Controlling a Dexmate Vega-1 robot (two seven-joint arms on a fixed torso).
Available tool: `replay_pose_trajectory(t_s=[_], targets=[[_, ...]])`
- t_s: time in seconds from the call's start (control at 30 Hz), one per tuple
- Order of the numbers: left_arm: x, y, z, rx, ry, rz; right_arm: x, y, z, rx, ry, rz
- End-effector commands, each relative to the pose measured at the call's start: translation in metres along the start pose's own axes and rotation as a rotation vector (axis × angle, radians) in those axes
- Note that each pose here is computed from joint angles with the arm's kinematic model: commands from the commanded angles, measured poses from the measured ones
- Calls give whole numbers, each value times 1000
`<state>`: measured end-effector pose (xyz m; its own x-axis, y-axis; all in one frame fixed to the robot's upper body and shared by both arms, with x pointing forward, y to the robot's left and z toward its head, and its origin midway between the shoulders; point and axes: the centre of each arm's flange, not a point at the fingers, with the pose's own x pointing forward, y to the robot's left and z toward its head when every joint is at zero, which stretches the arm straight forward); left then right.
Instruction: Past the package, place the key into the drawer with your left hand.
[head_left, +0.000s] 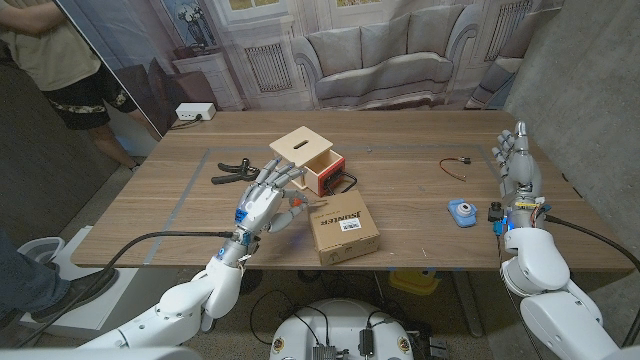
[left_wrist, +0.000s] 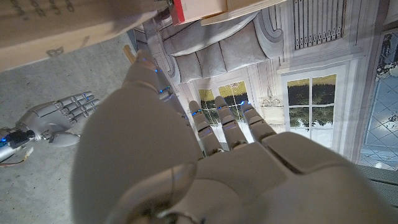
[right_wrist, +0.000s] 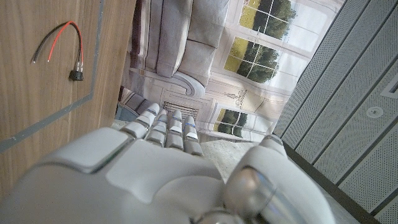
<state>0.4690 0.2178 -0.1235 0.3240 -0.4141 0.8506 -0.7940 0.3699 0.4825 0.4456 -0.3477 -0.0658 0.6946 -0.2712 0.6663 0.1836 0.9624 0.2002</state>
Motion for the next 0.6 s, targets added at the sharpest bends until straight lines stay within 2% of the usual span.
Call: replay_pose_trajectory(t_s=[0.03,0.33,0.6], targets=[[9,5,2,14,2,-1,2,-3,-1,4,-3,-3],[20,11,1,37,-5,5,5,-5,-3,19,-10,-6],[34,19,-5,91,15,1,5,-6,-4,31,-23,-7]])
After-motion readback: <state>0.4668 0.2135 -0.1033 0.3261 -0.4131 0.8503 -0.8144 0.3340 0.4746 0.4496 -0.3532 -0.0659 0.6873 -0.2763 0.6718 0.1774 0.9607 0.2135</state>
